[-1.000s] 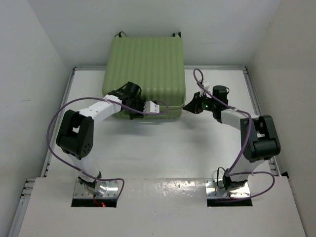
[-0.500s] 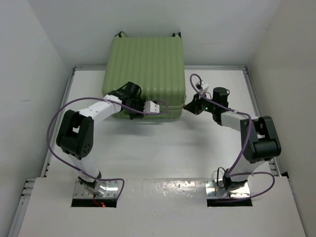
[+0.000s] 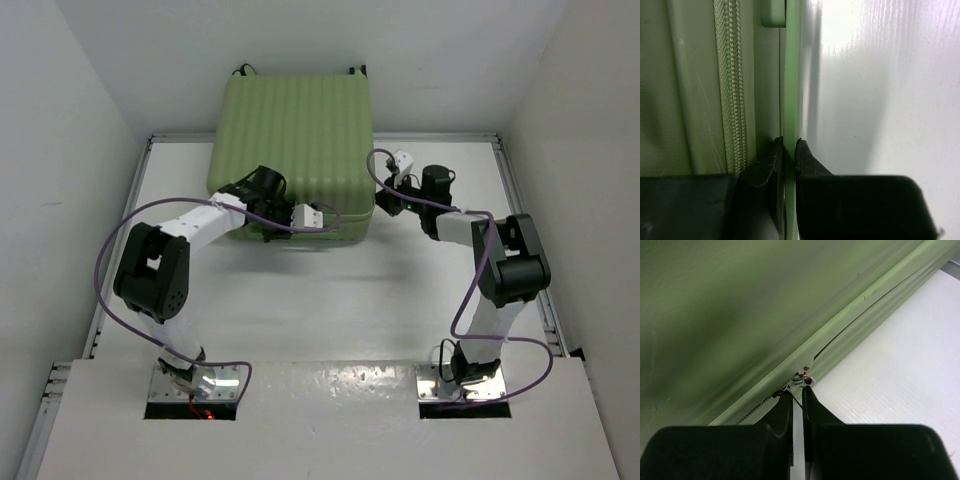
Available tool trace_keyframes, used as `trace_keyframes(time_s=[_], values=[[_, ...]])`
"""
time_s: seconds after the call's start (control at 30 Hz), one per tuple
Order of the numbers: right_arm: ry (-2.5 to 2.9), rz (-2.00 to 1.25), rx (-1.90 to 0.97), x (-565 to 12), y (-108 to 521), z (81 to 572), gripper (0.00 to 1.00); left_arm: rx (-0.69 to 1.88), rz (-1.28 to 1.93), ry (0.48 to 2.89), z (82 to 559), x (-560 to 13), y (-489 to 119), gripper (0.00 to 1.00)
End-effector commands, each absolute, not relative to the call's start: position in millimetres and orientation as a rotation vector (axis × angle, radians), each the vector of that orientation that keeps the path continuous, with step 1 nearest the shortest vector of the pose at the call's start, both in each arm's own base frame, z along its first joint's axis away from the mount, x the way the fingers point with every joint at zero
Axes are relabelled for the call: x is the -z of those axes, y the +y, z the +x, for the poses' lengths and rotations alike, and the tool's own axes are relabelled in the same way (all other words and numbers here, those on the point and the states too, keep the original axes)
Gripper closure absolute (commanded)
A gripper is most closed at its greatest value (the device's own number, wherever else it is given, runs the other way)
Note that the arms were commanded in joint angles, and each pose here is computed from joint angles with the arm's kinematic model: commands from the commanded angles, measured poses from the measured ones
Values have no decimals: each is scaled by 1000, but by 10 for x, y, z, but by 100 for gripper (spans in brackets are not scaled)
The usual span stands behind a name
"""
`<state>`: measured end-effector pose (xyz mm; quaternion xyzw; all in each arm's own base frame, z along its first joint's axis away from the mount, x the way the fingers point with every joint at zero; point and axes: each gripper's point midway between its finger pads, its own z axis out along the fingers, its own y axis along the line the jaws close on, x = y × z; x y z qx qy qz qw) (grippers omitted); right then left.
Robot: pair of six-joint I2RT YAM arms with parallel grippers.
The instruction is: Pack the luggage
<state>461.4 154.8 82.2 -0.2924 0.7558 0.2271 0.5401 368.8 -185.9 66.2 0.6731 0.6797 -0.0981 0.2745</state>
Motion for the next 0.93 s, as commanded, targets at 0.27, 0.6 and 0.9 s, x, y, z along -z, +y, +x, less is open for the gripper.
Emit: trace_keyframes(time_s=[0.27,0.6,0.9], values=[[1652,-295,94,-1540,224,5474,39,-15,1426,1997,4385,-866,-878,42],[1774,-384,-256,-1722,347,4367,0,310,1076,1841,3841,-2189,-1601,0],[1924,-214,-380,-1865,283,3628,0,329,691,1850,3542,-2582,-1419,0]])
